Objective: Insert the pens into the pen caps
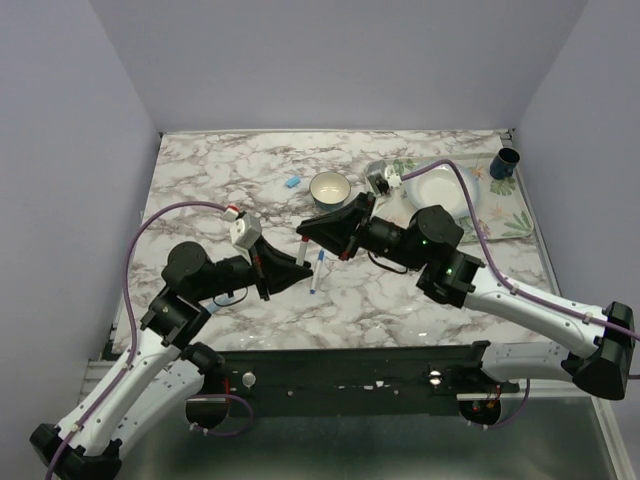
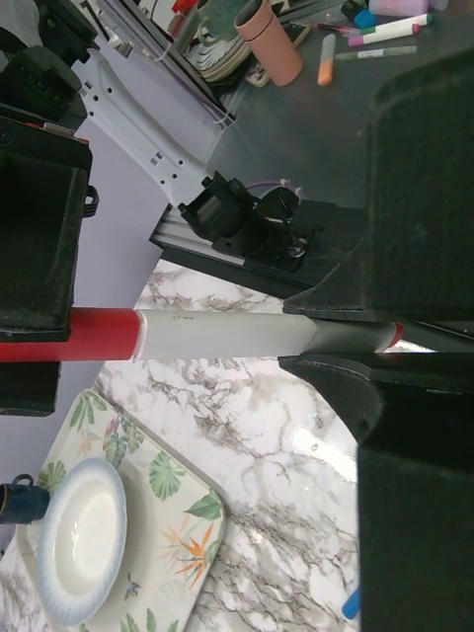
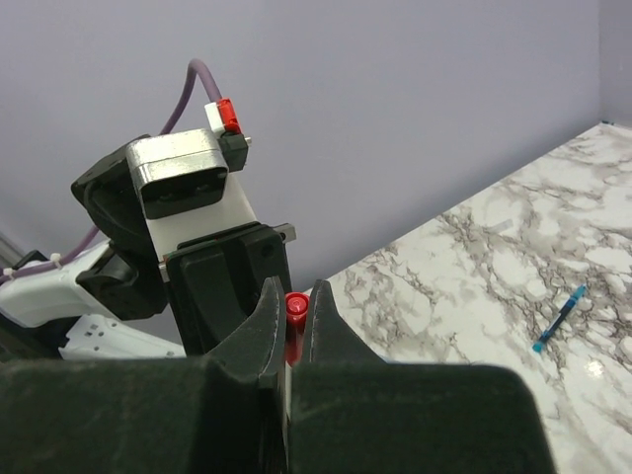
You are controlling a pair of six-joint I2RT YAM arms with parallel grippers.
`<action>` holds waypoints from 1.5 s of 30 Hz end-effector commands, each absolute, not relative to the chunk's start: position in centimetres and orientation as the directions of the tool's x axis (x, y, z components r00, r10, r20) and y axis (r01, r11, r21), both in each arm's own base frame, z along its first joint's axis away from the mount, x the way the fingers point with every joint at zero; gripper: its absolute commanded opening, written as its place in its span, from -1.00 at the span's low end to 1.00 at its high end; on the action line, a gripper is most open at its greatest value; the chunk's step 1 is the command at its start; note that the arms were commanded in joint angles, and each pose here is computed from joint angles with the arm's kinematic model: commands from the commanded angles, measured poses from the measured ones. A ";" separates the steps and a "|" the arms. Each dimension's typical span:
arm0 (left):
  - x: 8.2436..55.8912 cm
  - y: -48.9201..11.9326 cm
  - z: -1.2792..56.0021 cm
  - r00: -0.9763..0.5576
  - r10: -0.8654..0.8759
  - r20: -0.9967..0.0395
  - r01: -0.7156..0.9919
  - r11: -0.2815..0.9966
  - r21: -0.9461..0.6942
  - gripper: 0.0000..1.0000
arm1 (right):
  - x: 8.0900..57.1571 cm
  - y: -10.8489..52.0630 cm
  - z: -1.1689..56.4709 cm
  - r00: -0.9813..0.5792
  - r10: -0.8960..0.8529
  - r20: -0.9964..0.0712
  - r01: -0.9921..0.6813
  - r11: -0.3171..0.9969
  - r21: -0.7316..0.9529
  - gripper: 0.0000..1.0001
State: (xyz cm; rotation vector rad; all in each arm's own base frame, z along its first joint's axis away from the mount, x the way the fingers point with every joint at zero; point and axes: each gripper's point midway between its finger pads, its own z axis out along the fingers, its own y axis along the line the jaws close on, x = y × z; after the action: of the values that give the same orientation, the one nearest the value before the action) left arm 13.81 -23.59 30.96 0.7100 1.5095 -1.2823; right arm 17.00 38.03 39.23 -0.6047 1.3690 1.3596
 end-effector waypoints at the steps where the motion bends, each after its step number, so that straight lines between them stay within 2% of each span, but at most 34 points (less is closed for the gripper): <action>1: 15.9 -23.6 34.4 -0.258 -0.269 -0.928 0.891 0.305 -0.336 -1.00 | 14.4 39.4 31.7 -0.438 0.099 -0.893 -0.871 0.197 0.450 -0.99; 14: 16.3 -23.2 35.4 -0.254 -0.301 -0.919 0.893 0.291 -0.343 -1.00 | 10.0 40.6 26.8 -0.539 -0.117 -0.834 -0.842 0.056 0.536 -0.99; 23: 16.3 -22.8 35.3 -0.235 -0.297 -0.925 0.889 0.320 -0.329 -1.00 | 9.6 38.8 23.3 -0.554 -0.269 -0.788 -0.832 0.160 0.531 -0.99; 37: 17.5 -22.3 35.4 -0.222 -0.310 -0.924 0.861 0.383 -0.335 -1.00 | 6.3 39.1 20.3 -0.595 -0.413 -0.689 -0.786 0.117 0.608 -0.99; 45: 17.9 -22.3 35.8 -0.224 -0.317 -0.921 0.853 0.394 -0.343 -1.00 | 5.3 38.6 19.7 -0.557 -0.449 -0.699 -0.802 0.072 0.593 -0.99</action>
State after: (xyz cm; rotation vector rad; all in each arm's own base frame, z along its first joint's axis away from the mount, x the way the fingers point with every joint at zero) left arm 13.79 -23.41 26.53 0.6580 1.7598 -1.3453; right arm 17.31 40.61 33.74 -0.7489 1.5216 1.3148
